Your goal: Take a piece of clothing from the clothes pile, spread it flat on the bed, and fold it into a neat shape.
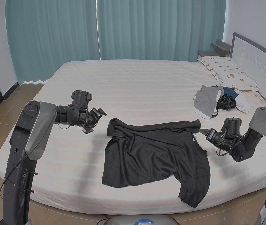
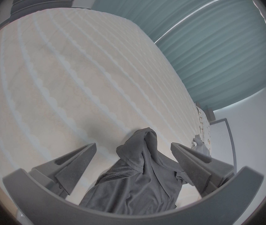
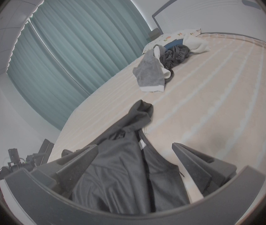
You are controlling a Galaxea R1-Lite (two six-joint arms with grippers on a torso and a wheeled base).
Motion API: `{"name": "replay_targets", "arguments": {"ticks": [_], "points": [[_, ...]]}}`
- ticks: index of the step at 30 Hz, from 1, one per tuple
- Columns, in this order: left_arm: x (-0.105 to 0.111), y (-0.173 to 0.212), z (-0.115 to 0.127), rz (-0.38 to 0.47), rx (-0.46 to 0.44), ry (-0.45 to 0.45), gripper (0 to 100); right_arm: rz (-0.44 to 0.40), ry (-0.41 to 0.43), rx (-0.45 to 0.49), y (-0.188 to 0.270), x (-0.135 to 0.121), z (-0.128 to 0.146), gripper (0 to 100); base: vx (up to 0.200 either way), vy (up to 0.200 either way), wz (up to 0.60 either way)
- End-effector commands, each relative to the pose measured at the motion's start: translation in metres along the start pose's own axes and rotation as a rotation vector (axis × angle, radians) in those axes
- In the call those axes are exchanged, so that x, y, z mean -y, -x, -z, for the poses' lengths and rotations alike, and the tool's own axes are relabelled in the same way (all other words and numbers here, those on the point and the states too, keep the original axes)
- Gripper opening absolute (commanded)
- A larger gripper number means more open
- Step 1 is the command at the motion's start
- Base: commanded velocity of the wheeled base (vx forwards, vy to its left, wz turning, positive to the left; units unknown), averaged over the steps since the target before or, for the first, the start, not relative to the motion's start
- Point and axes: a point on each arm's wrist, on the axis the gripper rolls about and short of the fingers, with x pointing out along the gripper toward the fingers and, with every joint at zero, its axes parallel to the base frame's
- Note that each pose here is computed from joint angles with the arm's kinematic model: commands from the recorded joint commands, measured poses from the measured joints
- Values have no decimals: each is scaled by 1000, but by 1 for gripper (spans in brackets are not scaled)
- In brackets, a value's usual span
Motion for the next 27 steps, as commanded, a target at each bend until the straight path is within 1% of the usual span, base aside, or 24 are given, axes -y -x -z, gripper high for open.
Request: {"name": "replay_targets", "arguments": {"ticks": [1,4,5,6,7,9,11,12,15,18,19,20,21,24,27], "points": [[7,35,-19,-13,-20,64,100,7,-26,-41,34,15,1,100,0,0,0],[5,44,-14,-38,-41,68,100,27,-63,-85,44,23,13,100,0,0,0],[5,44,-14,-38,-41,68,100,27,-63,-85,44,23,13,100,0,0,0],[1,53,-9,-53,-58,68,100,12,-112,-98,51,24,17,100,0,0,0],[-1,60,-5,-59,-75,70,100,-7,-136,-104,58,24,19,100,0,0,0],[-4,71,2,-47,-103,70,100,-40,-155,-134,68,26,23,100,0,0,0],[-5,74,3,-44,-108,70,100,-45,-157,-147,71,26,25,100,0,0,0],[-13,88,17,-21,-127,62,100,-61,-159,-191,83,32,32,100,0,0,0],[-23,99,34,19,-104,39,100,-78,-169,-198,92,37,34,100,0,0,0],[-37,109,56,50,-104,18,100,-93,-172,-203,96,40,34,100,0,0,0],[-37,109,56,50,-104,18,100,-93,-172,-203,96,40,34,100,0,0,0],[-50,114,71,58,-111,15,100,-88,-175,-207,100,41,34,100,0,0,0],[-56,114,79,62,-116,12,100,-83,-179,-216,102,43,36,100,0,0,0],[-67,116,102,56,-139,-10,100,-77,-180,-241,107,46,40,100,0,0,0],[-69,119,121,71,-148,10,100,-78,-180,-257,109,47,43,100,0,0,0]]}}
